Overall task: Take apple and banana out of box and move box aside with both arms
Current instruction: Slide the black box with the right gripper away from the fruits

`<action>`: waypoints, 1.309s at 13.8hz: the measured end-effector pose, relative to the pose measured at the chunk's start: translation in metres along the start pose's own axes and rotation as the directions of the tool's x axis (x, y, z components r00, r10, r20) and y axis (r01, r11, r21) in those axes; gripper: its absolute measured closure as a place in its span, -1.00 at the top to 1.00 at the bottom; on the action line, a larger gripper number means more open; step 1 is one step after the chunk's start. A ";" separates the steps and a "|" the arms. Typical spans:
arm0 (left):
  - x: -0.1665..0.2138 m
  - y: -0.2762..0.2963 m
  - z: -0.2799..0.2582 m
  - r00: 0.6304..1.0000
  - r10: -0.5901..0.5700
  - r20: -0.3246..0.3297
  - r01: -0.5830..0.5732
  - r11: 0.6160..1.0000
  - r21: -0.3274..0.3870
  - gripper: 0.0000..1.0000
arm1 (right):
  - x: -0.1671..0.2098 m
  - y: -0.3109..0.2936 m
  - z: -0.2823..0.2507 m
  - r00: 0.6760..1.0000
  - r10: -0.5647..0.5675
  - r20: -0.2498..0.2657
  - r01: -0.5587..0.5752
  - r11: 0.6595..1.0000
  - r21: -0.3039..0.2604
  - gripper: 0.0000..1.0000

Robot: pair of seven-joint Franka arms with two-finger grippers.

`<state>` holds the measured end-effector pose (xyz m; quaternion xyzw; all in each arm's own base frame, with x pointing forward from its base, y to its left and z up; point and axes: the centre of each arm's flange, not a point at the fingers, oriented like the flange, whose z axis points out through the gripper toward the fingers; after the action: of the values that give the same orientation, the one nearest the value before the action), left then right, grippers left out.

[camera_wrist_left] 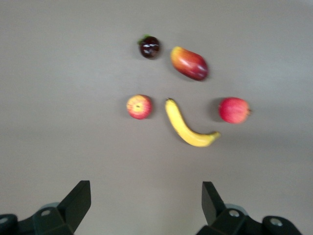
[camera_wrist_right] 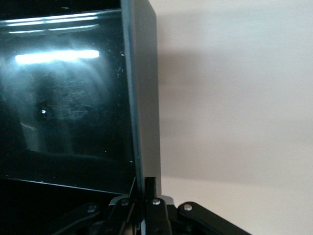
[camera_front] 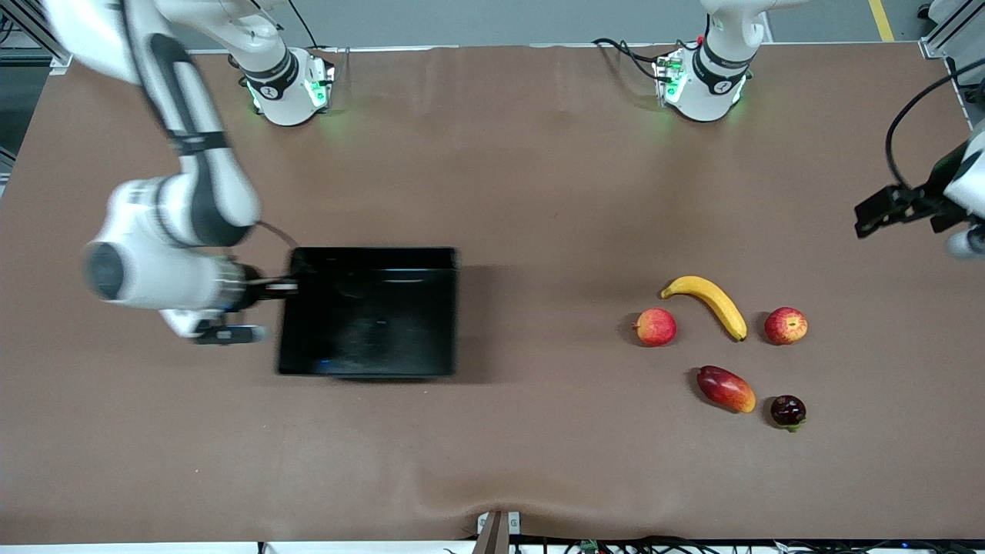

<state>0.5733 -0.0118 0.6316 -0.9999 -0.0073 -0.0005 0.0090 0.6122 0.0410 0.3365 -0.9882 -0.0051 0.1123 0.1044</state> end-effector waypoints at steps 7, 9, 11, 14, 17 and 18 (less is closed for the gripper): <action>-0.044 -0.013 -0.007 1.000 0.000 0.016 0.001 0.998 -0.059 1.00 | -0.052 0.278 -0.032 0.997 0.056 -0.062 -0.054 0.998 0.035 -0.89; -0.050 -0.002 -0.008 1.000 -0.016 0.019 0.017 0.998 -0.052 1.00 | -0.046 0.292 -0.017 0.994 0.071 -0.081 -0.069 0.997 0.022 -0.89; -0.051 0.010 -0.009 0.999 -0.033 0.019 0.033 0.999 -0.035 1.00 | -0.035 0.301 0.007 0.992 0.078 -0.094 -0.078 0.997 0.005 -0.89; -0.051 0.012 -0.008 0.999 -0.040 0.020 0.041 0.999 -0.032 1.00 | -0.027 0.307 0.027 0.993 0.083 -0.087 -0.083 0.997 0.000 -0.59; -0.051 0.010 -0.008 0.999 -0.043 0.021 0.044 0.999 -0.032 1.00 | -0.016 0.299 -0.002 0.990 0.036 -0.136 -0.039 0.999 -0.019 0.03; -0.051 0.010 -0.008 0.999 -0.043 0.021 0.044 0.999 -0.032 1.00 | -0.012 0.292 -0.020 0.988 0.016 -0.156 -0.020 0.999 -0.027 0.27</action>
<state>0.5220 -0.0230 0.6393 -0.9995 -0.0290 0.0093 -0.0073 0.6010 -0.2494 0.2980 -0.9953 0.0105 0.0354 0.0892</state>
